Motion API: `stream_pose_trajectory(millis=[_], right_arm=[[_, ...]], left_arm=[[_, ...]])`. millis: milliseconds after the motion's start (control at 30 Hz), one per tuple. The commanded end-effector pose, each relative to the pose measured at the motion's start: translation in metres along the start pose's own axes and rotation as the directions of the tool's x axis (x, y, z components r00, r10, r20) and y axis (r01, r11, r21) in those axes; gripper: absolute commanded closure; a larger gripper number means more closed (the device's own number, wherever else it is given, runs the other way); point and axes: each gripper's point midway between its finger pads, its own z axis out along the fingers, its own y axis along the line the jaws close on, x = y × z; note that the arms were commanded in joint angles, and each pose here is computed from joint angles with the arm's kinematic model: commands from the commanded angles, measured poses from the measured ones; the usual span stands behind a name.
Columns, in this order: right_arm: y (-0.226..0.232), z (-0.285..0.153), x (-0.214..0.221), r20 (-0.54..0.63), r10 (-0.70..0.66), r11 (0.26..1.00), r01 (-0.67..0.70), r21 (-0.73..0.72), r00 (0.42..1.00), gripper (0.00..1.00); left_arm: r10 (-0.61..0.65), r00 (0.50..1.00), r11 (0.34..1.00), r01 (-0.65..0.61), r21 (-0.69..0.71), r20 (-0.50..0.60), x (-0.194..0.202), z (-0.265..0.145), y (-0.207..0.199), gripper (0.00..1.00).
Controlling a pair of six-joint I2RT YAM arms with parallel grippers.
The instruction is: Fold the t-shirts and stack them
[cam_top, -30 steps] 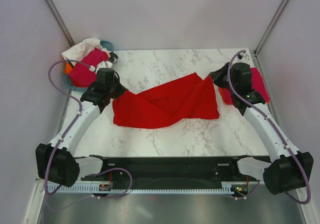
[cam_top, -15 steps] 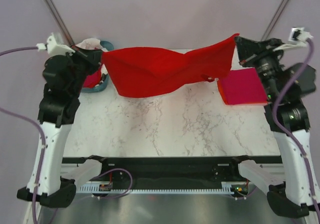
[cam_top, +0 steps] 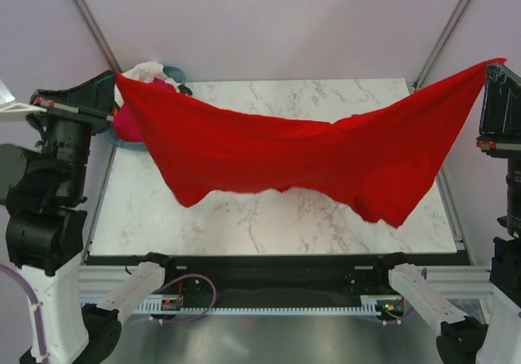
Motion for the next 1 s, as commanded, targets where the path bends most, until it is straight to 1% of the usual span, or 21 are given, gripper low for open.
stream_pose_trajectory(millis=[0,67,100,267,300,367,400,467,500,567,600,633,667,700,733,767,800,833,867,900,967], right_arm=[[-0.036,0.034,0.046,-0.081,0.000,0.994,0.009,0.112,0.997,1.00],[-0.046,0.045,0.065,-0.116,0.012,0.991,0.003,0.132,0.993,1.00],[-0.052,0.051,0.077,-0.137,0.023,0.989,-0.003,0.150,0.990,1.00],[-0.106,0.078,0.181,-0.300,0.088,0.965,-0.006,0.263,0.950,1.00],[-0.120,0.084,0.210,-0.341,0.101,0.958,0.002,0.288,0.934,1.00],[-0.133,0.090,0.237,-0.373,0.128,0.948,-0.003,0.317,0.919,1.00],[-0.148,0.095,0.265,-0.409,0.144,0.938,0.007,0.346,0.901,1.00],[-0.151,0.109,0.276,-0.425,0.156,0.943,-0.007,0.332,0.892,1.00],[-0.154,0.128,0.286,-0.428,0.178,0.946,-0.034,0.323,0.886,1.00],[-0.146,0.148,0.291,-0.446,0.224,0.956,-0.108,0.271,0.866,1.00],[-0.148,0.173,0.281,-0.403,0.256,0.953,-0.159,0.259,0.879,1.00],[-0.147,0.185,0.273,-0.381,0.281,0.949,-0.197,0.245,0.881,1.00],[-0.147,0.195,0.263,-0.371,0.293,0.951,-0.227,0.210,0.881,1.00],[-0.140,0.215,0.245,-0.321,0.332,0.941,-0.291,0.171,0.887,1.00],[-0.136,0.223,0.234,-0.302,0.349,0.937,-0.324,0.132,0.887,1.00],[-0.129,0.232,0.216,-0.259,0.355,0.934,-0.352,0.060,0.898,1.00],[-0.128,0.235,0.209,-0.264,0.375,0.922,-0.388,0.001,0.889,1.00],[-0.127,0.237,0.191,-0.236,0.428,0.894,-0.448,-0.033,0.872,1.00],[-0.121,0.238,0.173,-0.198,0.425,0.886,-0.451,-0.108,0.883,1.00],[-0.132,0.235,0.168,-0.193,0.421,0.890,-0.445,-0.102,0.886,1.00],[-0.143,0.231,0.160,-0.182,0.389,0.908,-0.409,-0.091,0.903,1.00]], left_arm=[[0.033,0.992,0.991,-0.047,-0.121,-0.120,0.052,0.049,0.037,0.98],[0.041,0.985,0.982,-0.071,-0.176,-0.166,0.075,0.065,0.057,0.98],[0.043,0.977,0.972,-0.090,-0.217,-0.211,0.097,0.080,0.073,0.98],[0.001,0.941,0.934,-0.121,-0.336,-0.338,0.173,0.115,0.131,0.98],[-0.003,0.939,0.933,-0.121,-0.339,-0.345,0.179,0.120,0.137,0.98],[-0.014,0.932,0.930,-0.121,-0.347,-0.362,0.197,0.135,0.150,0.98],[-0.016,0.931,0.928,-0.122,-0.353,-0.364,0.202,0.141,0.155,0.98],[-0.025,0.931,0.926,-0.115,-0.360,-0.363,0.208,0.160,0.163,0.98],[-0.033,0.930,0.930,-0.106,-0.351,-0.366,0.209,0.167,0.163,0.98],[-0.066,0.944,0.933,-0.057,-0.355,-0.325,0.196,0.200,0.166,0.98],[-0.093,0.937,0.949,-0.019,-0.315,-0.337,0.193,0.211,0.156,0.98],[-0.098,0.960,0.966,0.029,-0.256,-0.264,0.152,0.232,0.134,0.98],[-0.142,0.951,0.966,0.072,-0.250,-0.275,0.159,0.250,0.139,0.98],[-0.157,0.950,0.972,0.100,-0.214,-0.271,0.148,0.259,0.134,0.98],[-0.153,0.964,0.983,0.126,-0.133,-0.220,0.118,0.267,0.104,0.98],[-0.161,0.965,0.984,0.142,-0.107,-0.206,0.111,0.271,0.097,0.98],[-0.165,0.967,0.985,0.151,-0.081,-0.196,0.108,0.278,0.092,0.98],[-0.158,0.976,0.986,0.149,-0.070,-0.152,0.091,0.280,0.095,0.98],[-0.166,0.977,0.986,0.160,-0.055,-0.135,0.085,0.280,0.094,0.98],[-0.168,0.979,0.986,0.165,-0.031,-0.112,0.075,0.276,0.086,0.98],[-0.197,0.977,0.980,0.196,-0.022,-0.076,0.069,0.277,0.096,0.98]])
